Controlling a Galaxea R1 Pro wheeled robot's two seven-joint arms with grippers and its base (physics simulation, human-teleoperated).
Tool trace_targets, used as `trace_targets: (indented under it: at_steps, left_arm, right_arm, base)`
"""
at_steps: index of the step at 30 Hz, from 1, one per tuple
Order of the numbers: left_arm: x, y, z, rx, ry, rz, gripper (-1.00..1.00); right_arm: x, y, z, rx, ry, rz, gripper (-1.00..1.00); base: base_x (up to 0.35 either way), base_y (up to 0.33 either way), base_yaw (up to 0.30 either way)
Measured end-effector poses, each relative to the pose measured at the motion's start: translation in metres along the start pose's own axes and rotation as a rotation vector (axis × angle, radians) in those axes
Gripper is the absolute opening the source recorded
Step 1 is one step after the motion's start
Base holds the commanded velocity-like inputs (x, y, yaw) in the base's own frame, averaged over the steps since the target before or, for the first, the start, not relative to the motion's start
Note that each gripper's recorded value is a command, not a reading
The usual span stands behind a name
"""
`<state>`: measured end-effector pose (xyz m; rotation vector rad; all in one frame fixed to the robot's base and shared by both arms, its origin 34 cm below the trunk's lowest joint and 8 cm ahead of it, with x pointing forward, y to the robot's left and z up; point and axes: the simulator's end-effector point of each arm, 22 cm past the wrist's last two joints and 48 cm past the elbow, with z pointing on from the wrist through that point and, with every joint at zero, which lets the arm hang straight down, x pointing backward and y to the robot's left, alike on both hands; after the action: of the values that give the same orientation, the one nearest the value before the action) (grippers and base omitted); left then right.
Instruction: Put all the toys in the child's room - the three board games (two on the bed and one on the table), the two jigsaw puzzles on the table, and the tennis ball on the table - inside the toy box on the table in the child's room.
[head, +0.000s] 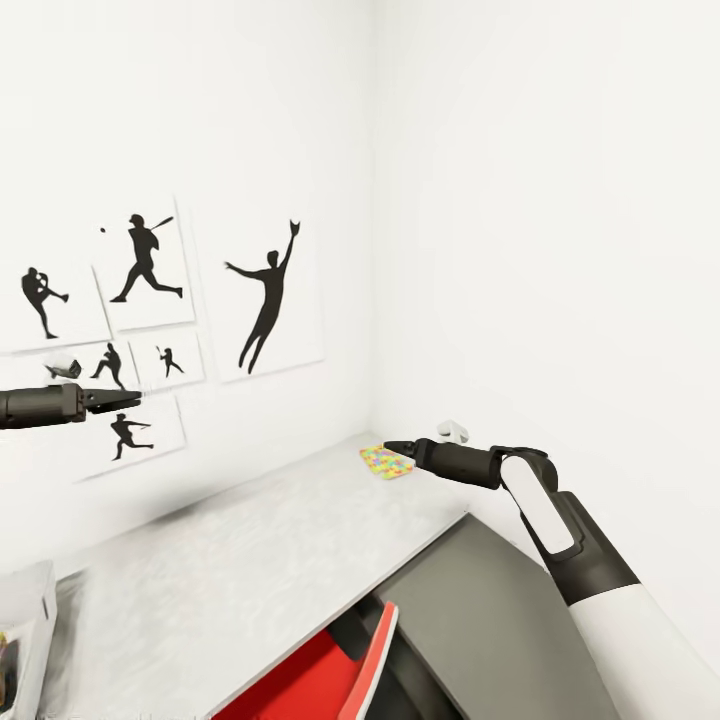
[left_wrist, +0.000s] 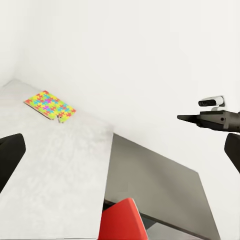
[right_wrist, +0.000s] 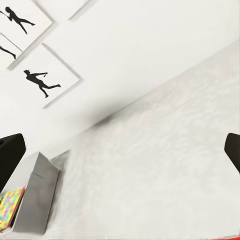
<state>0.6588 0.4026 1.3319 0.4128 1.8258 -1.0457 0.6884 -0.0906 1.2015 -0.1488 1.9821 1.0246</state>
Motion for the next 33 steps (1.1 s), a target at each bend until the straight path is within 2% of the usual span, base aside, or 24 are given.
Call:
trace_targets:
  at_steps: [12, 33]
  left_arm:
    - [0.0012, 0.0013, 0.0011, 0.000, 0.003, -0.014, 1.00]
    - [0.0007, 0.0011, 0.0010, 0.000, 0.002, -0.025, 1.00]
  right_arm:
    - [0.0008, -0.0018, 0.0004, 0.002, 0.002, 0.002, 1.00]
    - [0.0012, -0.0023, 0.0005, 0.003, 0.003, 0.003, 1.00]
  base:
    - [0.005, 0.065, 0.053]
    - [0.085, 0.059, 0.001]
